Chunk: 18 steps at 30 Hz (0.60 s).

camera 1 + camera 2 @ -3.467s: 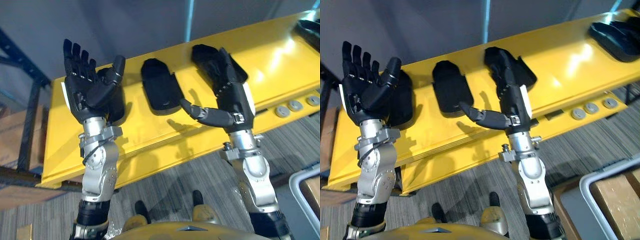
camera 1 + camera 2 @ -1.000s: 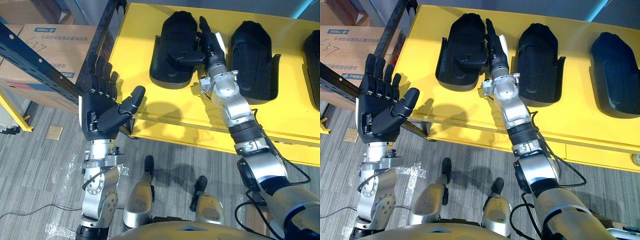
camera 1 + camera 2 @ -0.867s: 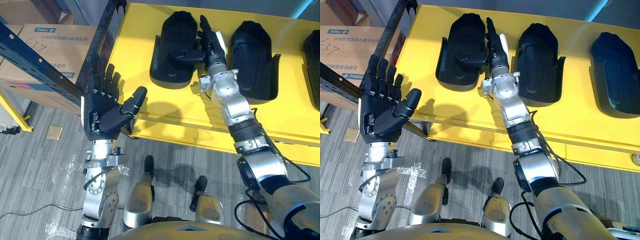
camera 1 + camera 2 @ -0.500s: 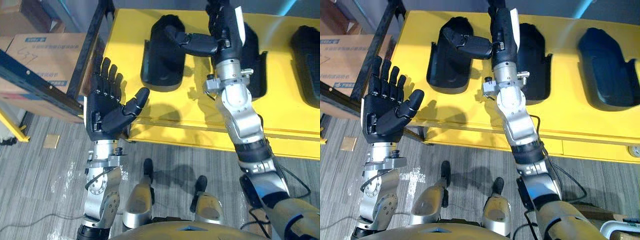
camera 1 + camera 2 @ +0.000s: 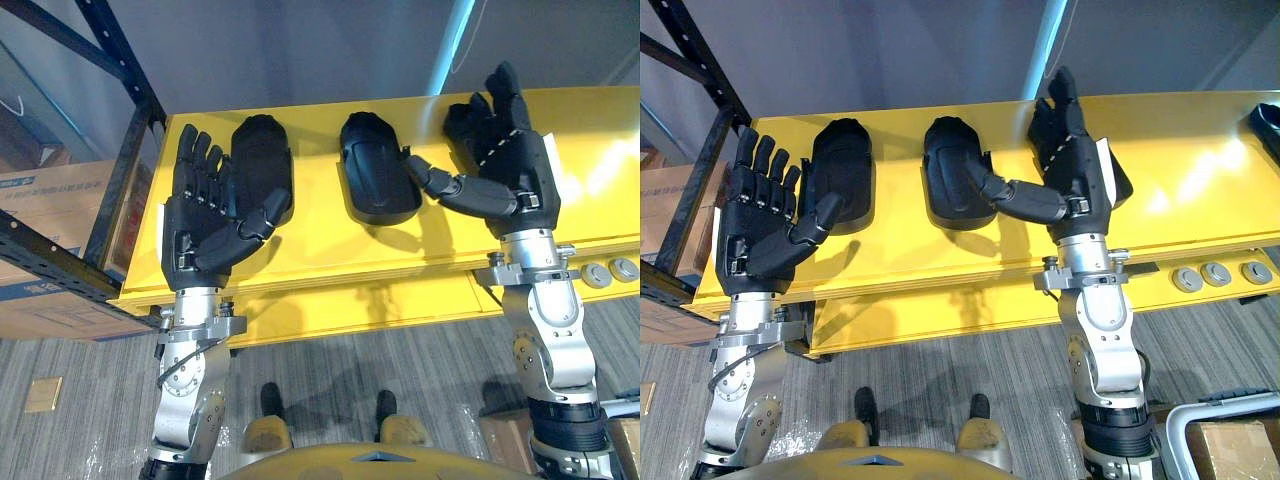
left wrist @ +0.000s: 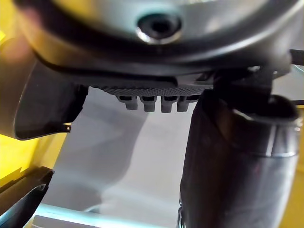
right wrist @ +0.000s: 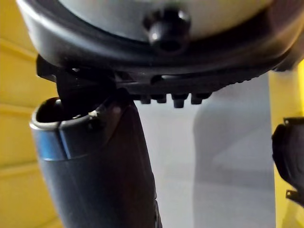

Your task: Walk over and take three plastic housings, then place them on the shelf

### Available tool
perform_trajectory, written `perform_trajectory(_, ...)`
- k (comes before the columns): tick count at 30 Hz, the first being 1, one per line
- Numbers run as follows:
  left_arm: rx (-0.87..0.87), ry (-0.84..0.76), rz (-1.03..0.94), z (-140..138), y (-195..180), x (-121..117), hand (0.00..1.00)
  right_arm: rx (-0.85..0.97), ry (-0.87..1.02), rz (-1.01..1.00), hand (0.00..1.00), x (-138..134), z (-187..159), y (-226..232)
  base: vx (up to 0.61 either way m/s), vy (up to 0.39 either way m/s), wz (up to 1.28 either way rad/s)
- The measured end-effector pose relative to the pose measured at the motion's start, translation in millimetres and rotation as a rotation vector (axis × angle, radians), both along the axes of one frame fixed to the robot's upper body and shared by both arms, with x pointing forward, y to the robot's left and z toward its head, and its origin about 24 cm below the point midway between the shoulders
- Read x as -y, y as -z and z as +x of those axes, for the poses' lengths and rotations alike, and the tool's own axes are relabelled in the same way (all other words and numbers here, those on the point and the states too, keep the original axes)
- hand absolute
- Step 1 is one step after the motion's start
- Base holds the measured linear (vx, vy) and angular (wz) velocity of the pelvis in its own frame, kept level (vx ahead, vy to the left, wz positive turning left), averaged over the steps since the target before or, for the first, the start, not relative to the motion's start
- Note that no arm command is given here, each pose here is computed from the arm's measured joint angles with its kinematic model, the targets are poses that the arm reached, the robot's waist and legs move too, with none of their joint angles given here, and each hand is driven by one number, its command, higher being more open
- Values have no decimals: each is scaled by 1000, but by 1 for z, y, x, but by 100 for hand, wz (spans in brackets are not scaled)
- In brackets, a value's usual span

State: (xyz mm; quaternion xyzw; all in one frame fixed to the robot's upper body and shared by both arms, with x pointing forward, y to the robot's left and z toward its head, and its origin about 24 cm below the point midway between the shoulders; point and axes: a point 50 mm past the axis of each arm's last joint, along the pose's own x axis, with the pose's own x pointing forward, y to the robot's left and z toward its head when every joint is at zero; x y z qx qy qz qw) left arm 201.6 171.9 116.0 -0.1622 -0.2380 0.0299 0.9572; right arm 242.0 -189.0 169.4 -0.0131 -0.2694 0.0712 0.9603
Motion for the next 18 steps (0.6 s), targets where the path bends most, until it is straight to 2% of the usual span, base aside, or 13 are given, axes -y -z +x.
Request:
perform_trajectory(9, -22, -92, -24, 1, 1, -3, 100, 5, -301, 1, 100, -63, -8, 12, -2, -9, 0)
perform_trajectory(13, -27, -107, -35, 1, 1, -4, 100, -9, -329, 40, 100, -76, -10, 15, 2, -4, 10)
perform_trajectory(18, -31, -122, -43, 1, 1, -5, 100, -40, -275, 74, 100, -82, -7, 22, 0, 0, 0)
